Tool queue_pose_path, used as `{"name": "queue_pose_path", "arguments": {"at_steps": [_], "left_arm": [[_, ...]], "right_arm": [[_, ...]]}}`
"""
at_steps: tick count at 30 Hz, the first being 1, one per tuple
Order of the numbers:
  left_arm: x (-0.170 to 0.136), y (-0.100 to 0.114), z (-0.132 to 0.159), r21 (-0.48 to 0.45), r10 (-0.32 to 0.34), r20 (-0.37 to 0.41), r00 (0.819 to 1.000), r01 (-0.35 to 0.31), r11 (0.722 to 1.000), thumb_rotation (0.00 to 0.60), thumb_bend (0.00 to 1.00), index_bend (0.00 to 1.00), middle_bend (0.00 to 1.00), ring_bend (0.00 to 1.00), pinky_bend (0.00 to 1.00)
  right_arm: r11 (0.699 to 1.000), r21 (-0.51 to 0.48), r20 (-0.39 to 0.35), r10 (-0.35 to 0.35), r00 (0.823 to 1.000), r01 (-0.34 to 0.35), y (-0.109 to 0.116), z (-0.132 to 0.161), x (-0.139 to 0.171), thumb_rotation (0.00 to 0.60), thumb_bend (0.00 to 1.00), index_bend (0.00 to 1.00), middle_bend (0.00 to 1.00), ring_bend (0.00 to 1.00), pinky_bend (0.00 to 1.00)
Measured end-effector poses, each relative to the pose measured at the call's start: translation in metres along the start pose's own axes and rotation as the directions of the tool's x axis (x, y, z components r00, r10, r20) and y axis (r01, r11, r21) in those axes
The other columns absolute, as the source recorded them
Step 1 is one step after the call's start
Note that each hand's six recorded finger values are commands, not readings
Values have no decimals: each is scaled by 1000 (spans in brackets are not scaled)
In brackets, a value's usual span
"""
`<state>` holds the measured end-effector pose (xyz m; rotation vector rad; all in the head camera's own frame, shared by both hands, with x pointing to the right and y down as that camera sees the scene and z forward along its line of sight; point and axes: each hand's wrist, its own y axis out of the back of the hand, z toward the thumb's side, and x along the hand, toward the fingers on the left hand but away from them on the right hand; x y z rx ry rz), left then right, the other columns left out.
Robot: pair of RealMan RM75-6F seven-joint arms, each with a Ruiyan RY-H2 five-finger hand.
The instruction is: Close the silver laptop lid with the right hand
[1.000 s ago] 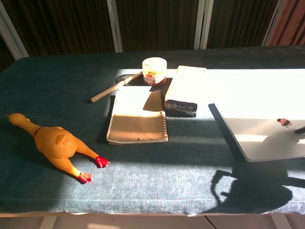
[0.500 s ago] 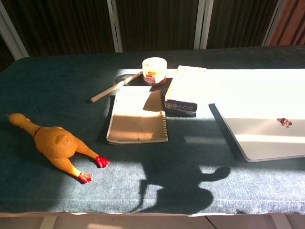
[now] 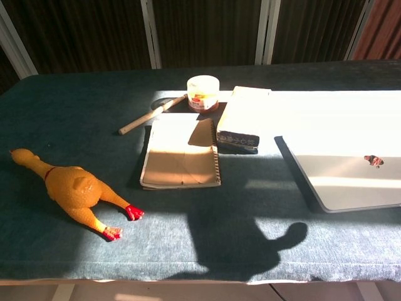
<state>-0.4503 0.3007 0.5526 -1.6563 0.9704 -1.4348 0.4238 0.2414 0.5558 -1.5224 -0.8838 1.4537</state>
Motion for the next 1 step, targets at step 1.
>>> {"name": "queue_pose_path", "arguments": {"at_steps": [1], "left_arm": [[-1, 1, -1, 2, 2, -2, 1000, -2, 1000, 600, 46, 0, 97, 46, 140]], "right_arm": [[1000, -1, -4, 4, 1000, -4, -1, 0, 1, 600, 99, 0, 0, 0, 0]]}}
